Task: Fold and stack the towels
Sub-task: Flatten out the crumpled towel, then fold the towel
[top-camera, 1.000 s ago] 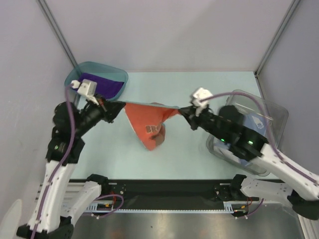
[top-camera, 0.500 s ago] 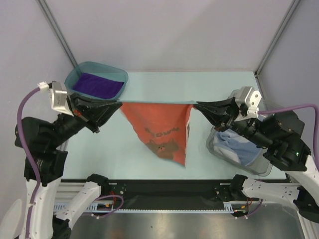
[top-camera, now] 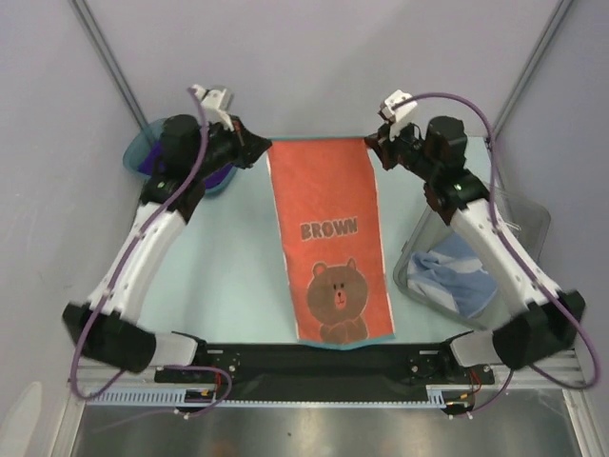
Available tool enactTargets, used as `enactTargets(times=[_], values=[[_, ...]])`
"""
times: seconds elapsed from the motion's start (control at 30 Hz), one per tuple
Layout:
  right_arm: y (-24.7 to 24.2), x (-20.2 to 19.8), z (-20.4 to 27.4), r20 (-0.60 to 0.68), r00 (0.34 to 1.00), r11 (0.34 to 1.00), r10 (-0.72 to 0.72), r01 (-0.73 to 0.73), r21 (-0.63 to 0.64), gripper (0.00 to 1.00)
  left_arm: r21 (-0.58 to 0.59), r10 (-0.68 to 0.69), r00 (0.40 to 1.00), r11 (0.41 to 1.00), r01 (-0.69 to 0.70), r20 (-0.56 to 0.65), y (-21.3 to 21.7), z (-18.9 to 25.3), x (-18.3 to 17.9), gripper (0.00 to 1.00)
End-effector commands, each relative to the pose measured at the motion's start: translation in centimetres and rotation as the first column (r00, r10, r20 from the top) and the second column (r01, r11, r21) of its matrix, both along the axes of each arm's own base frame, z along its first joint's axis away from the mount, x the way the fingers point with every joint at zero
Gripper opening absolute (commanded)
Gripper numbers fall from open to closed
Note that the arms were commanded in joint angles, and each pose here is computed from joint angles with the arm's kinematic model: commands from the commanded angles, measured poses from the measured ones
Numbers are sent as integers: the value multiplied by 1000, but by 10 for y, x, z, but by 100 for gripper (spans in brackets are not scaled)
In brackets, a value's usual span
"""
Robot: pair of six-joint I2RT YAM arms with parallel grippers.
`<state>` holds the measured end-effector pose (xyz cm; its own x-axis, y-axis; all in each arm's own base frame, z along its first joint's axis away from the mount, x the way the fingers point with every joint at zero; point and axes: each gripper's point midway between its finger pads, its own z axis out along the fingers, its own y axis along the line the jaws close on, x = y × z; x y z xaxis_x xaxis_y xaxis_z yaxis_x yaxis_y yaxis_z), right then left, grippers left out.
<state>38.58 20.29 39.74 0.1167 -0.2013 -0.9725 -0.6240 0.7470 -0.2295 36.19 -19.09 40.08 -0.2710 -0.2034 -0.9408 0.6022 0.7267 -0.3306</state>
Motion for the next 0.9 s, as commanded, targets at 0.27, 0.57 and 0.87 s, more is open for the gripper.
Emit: enactTargets(times=[0.27, 0.57, 0.87], values=[[-3, 173, -132, -196, 978, 998, 65, -69, -11, 0, 179, 140, 989, 973, -147, 52, 15, -77, 219, 0], [-14, 199, -181, -275, 961, 988, 45, -84, -133, 0, 280, 66, 998, 958, -58, -17, 11, -137, 232, 0], [-10, 126, -230, -408, 913, 955, 9, -129, -268, 0, 313, 49, 983, 950, 9, -179, 17, -208, 144, 0]])
